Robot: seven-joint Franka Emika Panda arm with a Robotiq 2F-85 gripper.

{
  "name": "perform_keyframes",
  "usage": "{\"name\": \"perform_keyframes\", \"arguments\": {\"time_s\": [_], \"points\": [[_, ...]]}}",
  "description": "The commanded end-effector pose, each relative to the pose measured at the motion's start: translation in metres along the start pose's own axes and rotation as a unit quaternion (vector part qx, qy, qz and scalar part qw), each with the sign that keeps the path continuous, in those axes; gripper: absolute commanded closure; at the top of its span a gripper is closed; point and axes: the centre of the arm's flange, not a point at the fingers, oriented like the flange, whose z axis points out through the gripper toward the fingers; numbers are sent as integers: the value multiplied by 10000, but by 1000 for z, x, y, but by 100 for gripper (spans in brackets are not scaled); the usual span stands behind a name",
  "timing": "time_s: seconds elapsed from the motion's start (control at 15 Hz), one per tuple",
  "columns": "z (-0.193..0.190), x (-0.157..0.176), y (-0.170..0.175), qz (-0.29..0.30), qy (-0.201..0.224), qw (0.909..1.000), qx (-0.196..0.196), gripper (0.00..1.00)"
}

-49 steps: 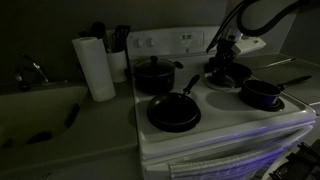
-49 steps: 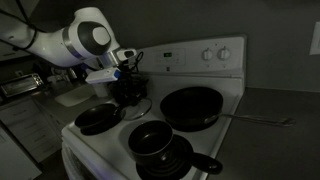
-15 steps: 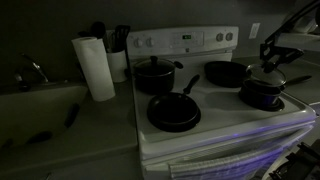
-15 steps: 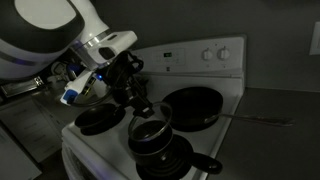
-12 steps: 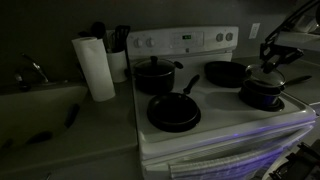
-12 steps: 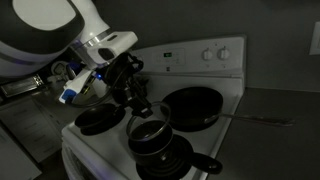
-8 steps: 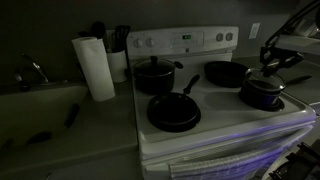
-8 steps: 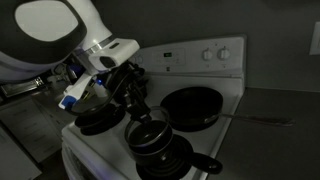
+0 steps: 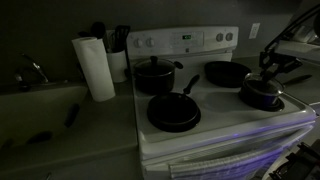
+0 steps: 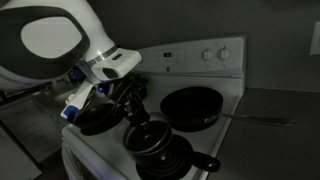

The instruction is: Pick up the lid and put it on top of the black pot

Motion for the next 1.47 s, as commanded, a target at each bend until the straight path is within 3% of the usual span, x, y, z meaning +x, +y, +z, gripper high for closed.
{"name": "perform_keyframes", "arguments": {"time_s": [0.0,0.33,0.73,1.07,1.4], "points": [[3,10,5,-21,66,9999,99,86],[18,16,2,-60,153,9998,137,86],[36,20,-9,-144,-139,9987,469,86],[32,25,-2,-192,-716,9958,534,86],[35,25,-1,-423,-1569,9852,548,86]]}}
